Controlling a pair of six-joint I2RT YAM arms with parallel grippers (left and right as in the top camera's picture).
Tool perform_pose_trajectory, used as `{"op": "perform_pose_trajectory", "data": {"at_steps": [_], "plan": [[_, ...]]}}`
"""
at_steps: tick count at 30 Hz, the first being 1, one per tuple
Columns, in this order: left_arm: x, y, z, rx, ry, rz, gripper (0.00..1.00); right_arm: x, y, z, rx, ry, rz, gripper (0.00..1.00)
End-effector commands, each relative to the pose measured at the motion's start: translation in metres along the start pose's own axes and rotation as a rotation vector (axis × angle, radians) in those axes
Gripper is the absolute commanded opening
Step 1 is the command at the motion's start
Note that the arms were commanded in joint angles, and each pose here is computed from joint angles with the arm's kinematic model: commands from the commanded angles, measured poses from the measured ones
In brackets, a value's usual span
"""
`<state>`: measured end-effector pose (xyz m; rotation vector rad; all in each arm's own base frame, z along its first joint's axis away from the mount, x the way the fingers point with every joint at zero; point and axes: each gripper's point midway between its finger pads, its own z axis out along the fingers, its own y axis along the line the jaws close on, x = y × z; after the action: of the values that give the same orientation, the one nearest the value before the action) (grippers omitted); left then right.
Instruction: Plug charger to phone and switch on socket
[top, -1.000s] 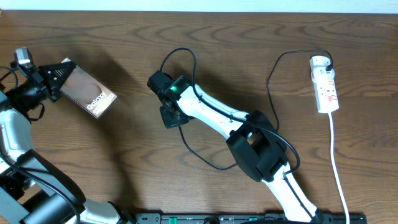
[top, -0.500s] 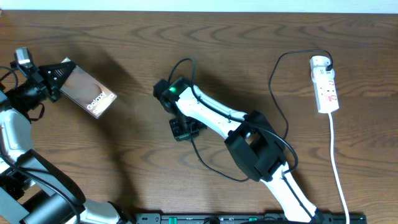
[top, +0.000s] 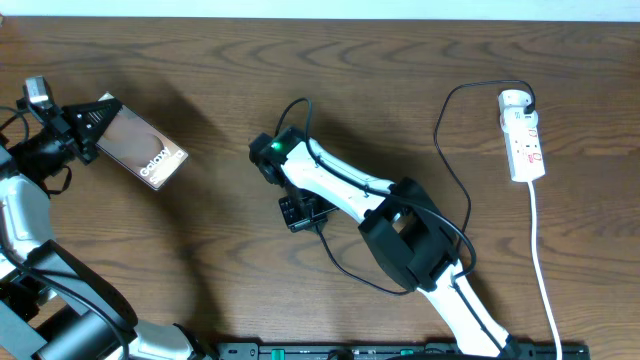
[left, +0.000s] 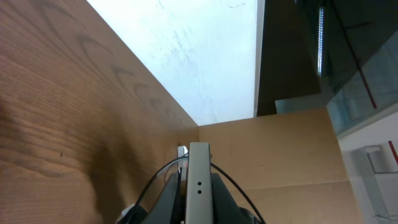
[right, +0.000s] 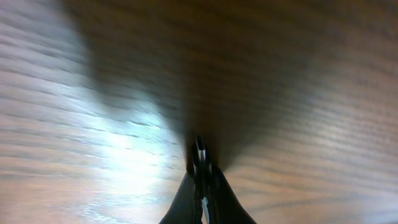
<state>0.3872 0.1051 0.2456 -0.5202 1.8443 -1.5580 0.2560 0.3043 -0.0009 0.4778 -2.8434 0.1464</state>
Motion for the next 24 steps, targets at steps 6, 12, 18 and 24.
{"op": "perform_pose_trajectory", "data": {"at_steps": [6,12,18,24], "plan": [[0.006,-0.014,-0.001,0.043,0.025,0.011,0.08,-0.041,0.046,-0.088,-0.513,-0.116,-0.246,0.01],[0.007,-0.014,-0.001,0.043,0.027,0.002,0.07,-0.016,0.063,-0.158,-0.946,-0.192,-0.625,0.01],[0.012,-0.015,0.006,0.048,0.048,0.000,0.07,0.020,0.064,-0.183,-1.145,-0.278,-0.919,0.01],[0.030,-0.022,0.035,0.068,0.134,0.013,0.08,0.029,0.075,-0.186,-1.174,-0.303,-0.991,0.01]]}}
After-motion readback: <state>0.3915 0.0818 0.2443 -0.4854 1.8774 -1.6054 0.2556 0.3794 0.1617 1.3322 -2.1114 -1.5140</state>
